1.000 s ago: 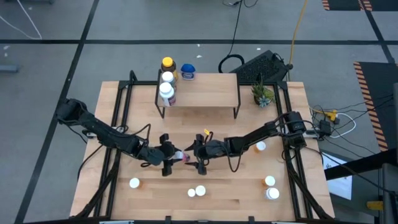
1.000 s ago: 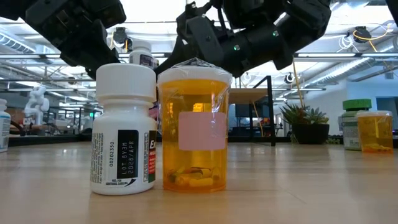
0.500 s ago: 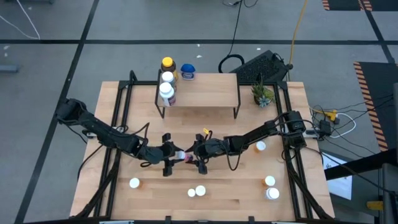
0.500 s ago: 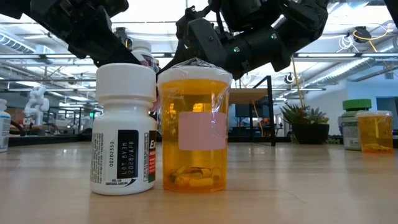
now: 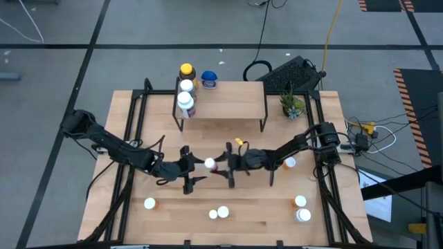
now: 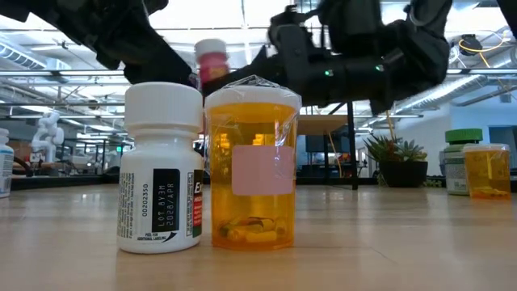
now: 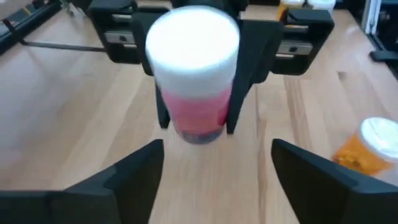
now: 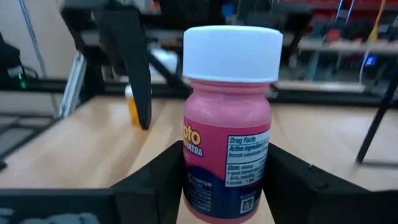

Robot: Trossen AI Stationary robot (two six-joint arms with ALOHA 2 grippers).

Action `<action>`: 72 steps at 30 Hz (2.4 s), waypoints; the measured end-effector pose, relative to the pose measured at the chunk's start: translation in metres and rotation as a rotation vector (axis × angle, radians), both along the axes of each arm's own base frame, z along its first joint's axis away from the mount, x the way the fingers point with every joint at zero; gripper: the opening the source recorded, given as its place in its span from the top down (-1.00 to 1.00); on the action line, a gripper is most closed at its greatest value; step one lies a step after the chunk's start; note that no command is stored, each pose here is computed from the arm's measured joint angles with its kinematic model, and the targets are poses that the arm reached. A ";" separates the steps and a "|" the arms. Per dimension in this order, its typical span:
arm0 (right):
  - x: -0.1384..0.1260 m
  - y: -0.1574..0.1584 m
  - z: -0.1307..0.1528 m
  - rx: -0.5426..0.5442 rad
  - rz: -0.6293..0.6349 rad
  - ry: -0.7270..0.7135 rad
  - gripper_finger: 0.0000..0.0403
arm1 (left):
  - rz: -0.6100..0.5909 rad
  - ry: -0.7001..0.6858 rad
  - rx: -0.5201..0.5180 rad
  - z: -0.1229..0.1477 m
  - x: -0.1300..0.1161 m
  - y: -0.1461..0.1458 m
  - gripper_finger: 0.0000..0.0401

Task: Pick and place medicine bottles onto shelf by color
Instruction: Put the pink medicine bottle on the shelf, aligned with the blue medicine bottle

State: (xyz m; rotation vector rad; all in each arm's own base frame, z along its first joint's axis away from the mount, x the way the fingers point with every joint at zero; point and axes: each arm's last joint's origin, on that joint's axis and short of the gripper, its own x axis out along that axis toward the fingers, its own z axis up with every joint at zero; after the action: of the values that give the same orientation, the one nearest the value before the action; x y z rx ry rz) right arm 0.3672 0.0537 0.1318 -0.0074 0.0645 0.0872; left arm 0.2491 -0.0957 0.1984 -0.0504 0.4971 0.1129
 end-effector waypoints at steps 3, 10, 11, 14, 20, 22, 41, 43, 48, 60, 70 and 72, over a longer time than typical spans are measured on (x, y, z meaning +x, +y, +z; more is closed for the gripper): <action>-0.003 -0.001 0.001 -0.015 0.000 -0.041 0.11 | 0.034 -0.035 0.000 -0.001 0.005 0.001 -0.62; -0.001 0.002 0.002 -0.044 0.014 -0.034 0.12 | 0.048 -0.157 0.031 -0.004 0.024 0.004 -0.67; -0.001 0.002 0.002 -0.044 0.014 -0.034 0.12 | 0.045 -0.165 0.034 -0.006 0.027 0.004 -0.67; -0.001 0.002 0.002 -0.046 0.014 -0.028 0.11 | 0.043 -0.173 0.041 -0.010 0.031 0.004 -0.62; -0.001 0.001 0.001 -0.040 0.013 -0.021 0.11 | 0.046 -0.165 0.037 -0.013 0.032 0.004 -0.25; -0.001 0.001 0.001 -0.028 0.017 -0.022 0.11 | 0.048 -0.165 0.036 -0.014 0.032 0.003 -0.12; -0.025 -0.017 0.046 -0.017 -0.032 0.277 -0.41 | 0.016 0.091 0.114 -0.041 0.024 0.010 0.13; -0.021 -0.015 0.050 -0.051 -0.020 0.281 -0.47 | 0.006 0.095 0.102 -0.045 0.027 0.011 0.15; -0.001 -0.014 0.053 -0.105 -0.009 0.311 -0.57 | 0.004 0.119 0.094 -0.059 0.034 0.014 0.13; 0.020 -0.013 0.029 -0.086 0.061 0.372 -0.53 | -0.014 0.128 0.090 -0.068 0.038 0.014 0.09; 0.030 -0.012 0.021 -0.081 0.085 0.382 -0.36 | -0.026 0.114 0.080 -0.067 0.039 0.014 0.09; 0.030 -0.013 0.021 -0.080 0.083 0.391 -0.28 | -0.026 0.114 0.080 -0.067 0.039 0.014 0.08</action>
State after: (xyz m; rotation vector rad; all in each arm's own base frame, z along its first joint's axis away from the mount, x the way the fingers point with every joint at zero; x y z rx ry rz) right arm 0.3967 0.0410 0.1525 -0.0730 0.4586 0.1682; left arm 0.2882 -0.0822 0.1312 0.0405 0.6066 0.1104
